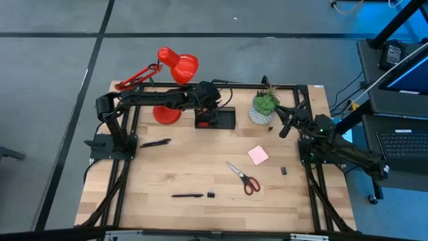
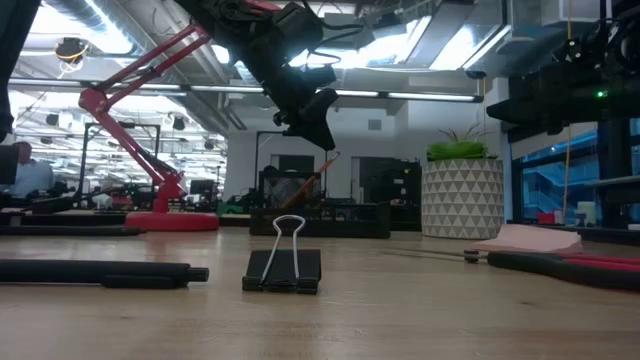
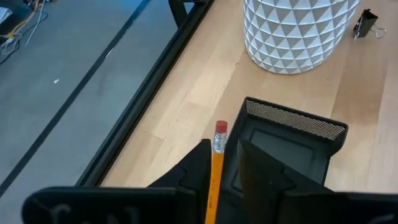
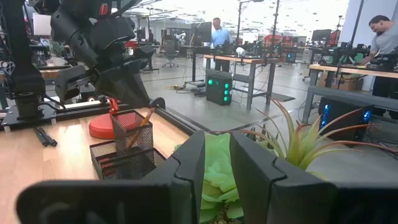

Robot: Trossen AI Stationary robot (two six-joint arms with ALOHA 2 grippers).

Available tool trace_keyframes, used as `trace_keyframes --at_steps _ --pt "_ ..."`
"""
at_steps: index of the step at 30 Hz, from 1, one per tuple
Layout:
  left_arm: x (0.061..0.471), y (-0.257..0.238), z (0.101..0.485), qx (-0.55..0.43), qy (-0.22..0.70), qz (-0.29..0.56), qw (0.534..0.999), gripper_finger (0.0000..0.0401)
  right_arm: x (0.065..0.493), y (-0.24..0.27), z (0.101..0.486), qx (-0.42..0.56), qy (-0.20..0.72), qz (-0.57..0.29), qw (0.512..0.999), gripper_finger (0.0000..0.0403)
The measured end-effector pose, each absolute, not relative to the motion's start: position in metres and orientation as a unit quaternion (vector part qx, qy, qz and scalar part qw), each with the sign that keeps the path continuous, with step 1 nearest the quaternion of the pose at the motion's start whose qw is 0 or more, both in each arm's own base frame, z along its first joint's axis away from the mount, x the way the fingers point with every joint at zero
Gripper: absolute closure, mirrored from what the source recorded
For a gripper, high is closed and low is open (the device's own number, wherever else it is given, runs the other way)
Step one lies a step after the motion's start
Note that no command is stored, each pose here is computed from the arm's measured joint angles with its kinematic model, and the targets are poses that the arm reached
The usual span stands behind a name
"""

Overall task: Pick and place office supplies into organizer
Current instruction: Put the top pen into the desk organizer

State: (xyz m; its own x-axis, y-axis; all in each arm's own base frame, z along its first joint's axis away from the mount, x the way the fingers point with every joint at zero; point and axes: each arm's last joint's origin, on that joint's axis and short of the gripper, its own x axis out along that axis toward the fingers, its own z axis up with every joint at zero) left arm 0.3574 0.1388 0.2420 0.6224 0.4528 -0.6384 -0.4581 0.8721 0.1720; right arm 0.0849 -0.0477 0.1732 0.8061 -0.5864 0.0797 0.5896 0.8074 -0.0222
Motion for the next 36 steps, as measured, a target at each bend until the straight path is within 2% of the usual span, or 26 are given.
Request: trace_keyframes --at_steps 7,12,18,23,28,32,36 --pt "0.351 0.127 0.266 0.014 0.324 0.237 0.916 0.0322 0.085 -0.048 0.173 -0.023 -0.035 -0.310 0.950 0.0323" --pt "0.342 0.099 0.290 0.056 0.316 0.155 0.934 0.0323 0.085 -0.048 0.173 -0.023 -0.034 -0.310 0.950 0.0323" --pt "0.325 0.057 0.301 0.078 0.369 0.092 0.922 0.0323 0.085 -0.048 0.173 -0.023 -0.032 -0.309 0.950 0.0323" --pt "0.308 0.027 0.289 0.027 0.469 0.073 0.880 0.0322 0.085 -0.048 0.172 -0.022 -0.029 -0.310 0.950 0.0323" --pt "0.292 0.010 0.271 -0.011 0.577 0.104 0.810 0.0322 0.085 -0.048 0.172 -0.022 -0.029 -0.310 0.950 0.0323" --pt "0.286 0.006 0.261 -0.033 0.625 0.130 0.769 0.0326 0.085 -0.048 0.172 -0.022 -0.029 -0.309 0.950 0.0323" --pt "0.282 0.006 0.248 -0.035 0.641 0.136 0.755 0.0330 0.085 -0.048 0.172 -0.022 -0.029 -0.309 0.950 0.0323"
